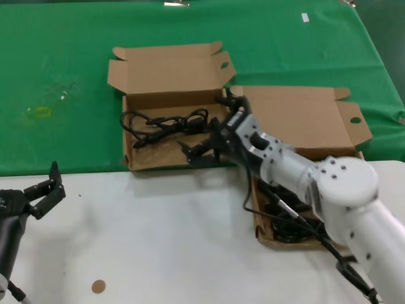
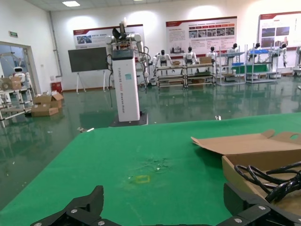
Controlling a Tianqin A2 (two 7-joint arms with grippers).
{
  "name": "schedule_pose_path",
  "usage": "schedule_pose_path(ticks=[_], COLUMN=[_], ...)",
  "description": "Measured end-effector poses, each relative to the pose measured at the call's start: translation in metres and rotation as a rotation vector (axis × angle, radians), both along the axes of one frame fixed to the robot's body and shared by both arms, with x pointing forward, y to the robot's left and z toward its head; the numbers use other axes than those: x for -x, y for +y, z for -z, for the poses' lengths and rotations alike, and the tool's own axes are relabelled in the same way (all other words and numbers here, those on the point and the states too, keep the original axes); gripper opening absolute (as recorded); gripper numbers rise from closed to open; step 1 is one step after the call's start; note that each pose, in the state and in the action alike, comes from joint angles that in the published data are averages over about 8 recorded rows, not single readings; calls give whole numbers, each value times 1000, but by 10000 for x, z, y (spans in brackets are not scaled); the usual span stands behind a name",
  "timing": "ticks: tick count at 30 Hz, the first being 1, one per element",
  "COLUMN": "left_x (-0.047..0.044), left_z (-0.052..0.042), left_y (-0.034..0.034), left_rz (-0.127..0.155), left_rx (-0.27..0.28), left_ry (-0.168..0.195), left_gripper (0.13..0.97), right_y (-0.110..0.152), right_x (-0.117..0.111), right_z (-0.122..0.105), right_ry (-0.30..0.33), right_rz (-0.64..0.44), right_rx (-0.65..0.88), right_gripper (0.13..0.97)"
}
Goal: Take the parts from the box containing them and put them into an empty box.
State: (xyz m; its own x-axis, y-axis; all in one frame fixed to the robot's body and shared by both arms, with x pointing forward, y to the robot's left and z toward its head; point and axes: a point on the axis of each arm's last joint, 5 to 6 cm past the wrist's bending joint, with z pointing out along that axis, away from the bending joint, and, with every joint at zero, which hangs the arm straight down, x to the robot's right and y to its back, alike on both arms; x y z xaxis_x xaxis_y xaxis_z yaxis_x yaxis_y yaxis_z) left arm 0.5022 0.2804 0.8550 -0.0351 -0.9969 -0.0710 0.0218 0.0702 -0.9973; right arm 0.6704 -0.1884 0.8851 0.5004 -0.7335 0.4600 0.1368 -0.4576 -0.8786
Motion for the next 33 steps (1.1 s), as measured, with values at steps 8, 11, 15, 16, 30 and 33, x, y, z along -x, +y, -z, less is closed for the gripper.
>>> schedule_pose_path(ticks=[8, 11, 15, 16, 30, 33], left_x=[0, 0, 0, 0, 0, 0], left_z=[0, 0, 0, 0, 0, 0], left_y=[0, 0, 0, 0, 0, 0], left_rz=[0, 0, 0, 0, 0, 0], left_rx=[0, 0, 0, 0, 0, 0], left_ry=[0, 0, 0, 0, 0, 0], left_gripper=[906, 942, 951, 954, 966, 966], right_y=[-214, -301, -418, -448, -822, -847], right_x=[351, 492, 688, 739, 1424, 1476], right_z=[179, 230, 282, 293, 326, 321], right_ry=[5, 6, 5, 4, -16, -18], right_rz=[128, 177, 241, 258, 457, 471], right_rx=[-130, -175, -232, -245, -402, -412], right_gripper=[966, 966, 966, 966, 966, 966])
